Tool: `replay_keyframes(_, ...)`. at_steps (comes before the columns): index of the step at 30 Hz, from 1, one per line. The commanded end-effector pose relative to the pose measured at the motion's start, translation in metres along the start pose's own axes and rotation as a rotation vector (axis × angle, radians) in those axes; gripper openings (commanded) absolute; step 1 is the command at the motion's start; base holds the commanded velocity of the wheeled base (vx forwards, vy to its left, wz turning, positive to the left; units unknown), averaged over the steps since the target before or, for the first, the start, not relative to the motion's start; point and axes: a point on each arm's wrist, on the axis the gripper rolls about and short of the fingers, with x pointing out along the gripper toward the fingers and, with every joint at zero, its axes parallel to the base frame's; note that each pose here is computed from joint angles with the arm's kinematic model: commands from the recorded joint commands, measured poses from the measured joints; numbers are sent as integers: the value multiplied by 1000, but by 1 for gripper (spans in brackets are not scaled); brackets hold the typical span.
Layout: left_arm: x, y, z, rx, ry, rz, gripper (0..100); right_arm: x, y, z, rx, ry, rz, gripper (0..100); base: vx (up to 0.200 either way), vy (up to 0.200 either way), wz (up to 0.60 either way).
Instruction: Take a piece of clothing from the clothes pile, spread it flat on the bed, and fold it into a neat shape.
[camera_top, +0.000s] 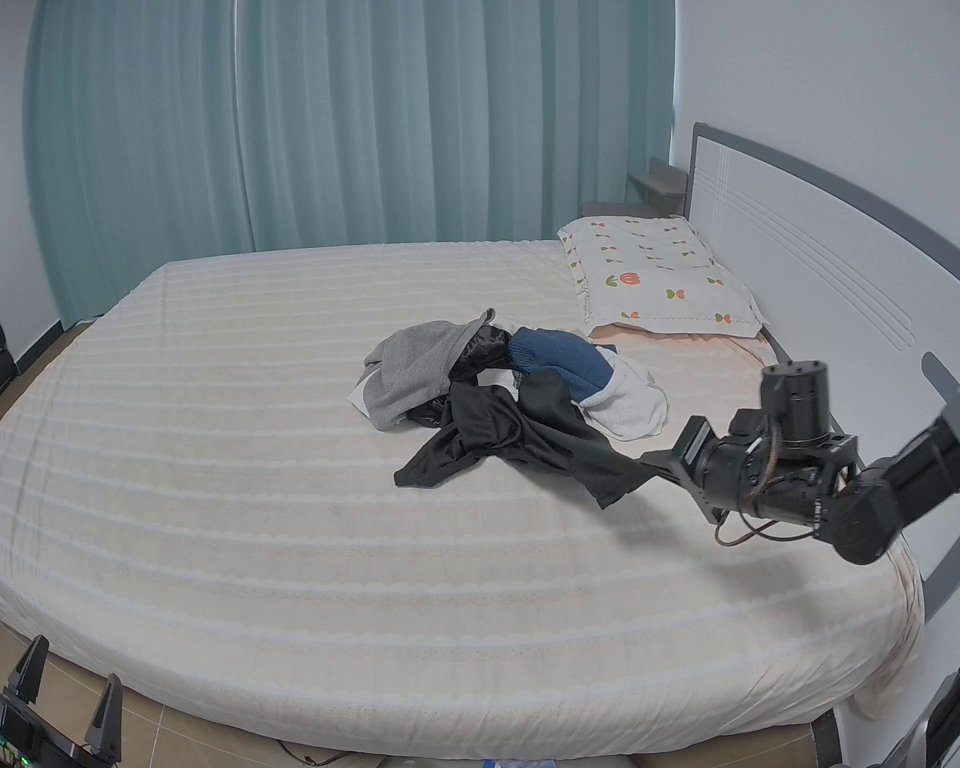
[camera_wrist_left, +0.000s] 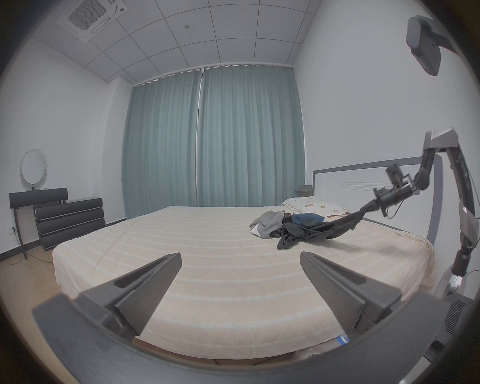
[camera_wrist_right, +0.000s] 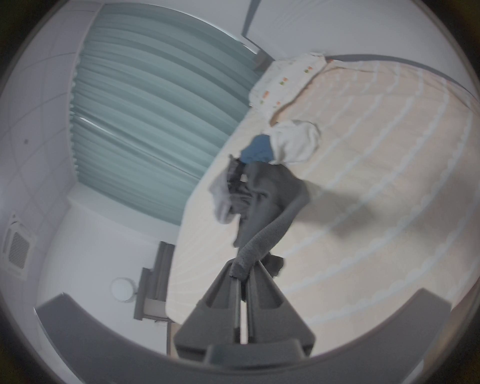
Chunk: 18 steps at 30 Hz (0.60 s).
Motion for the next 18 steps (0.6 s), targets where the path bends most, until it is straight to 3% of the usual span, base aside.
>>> replay_keyframes(1,0,0,-5,12,-2,-9,100,-94,48,4,-54,-66,268,0,0,0,0)
replay_keyframes(4,0,0,-5,26,-3,-10,100,-108,60,4,-72,-85,330,0,0,0,0)
replay_keyframes(11,-1,0,-2,20,-16,-12,100,-113,72,4,-136,-99,377,0,0,0,0)
replay_keyframes(12,-3,0,12,-1,-62,-11,100,-113,75,6,-140,-106,386,0,0,0,0)
replay_keyframes(13,-10,1,51,-70,-162,-16,100,-113,79,9,-143,-113,397,0,0,0,0)
replay_keyframes(14,-10,1,66,-104,-179,-13,100,-113,80,10,-144,-115,403,0,0,0,0)
replay_keyframes(15,1,1,93,-168,-150,-14,100,-110,84,11,-147,-116,410,0,0,0,0)
replay_keyframes(18,23,0,94,-87,-14,-52,100,-104,89,8,-163,-101,420,0,0,0,0)
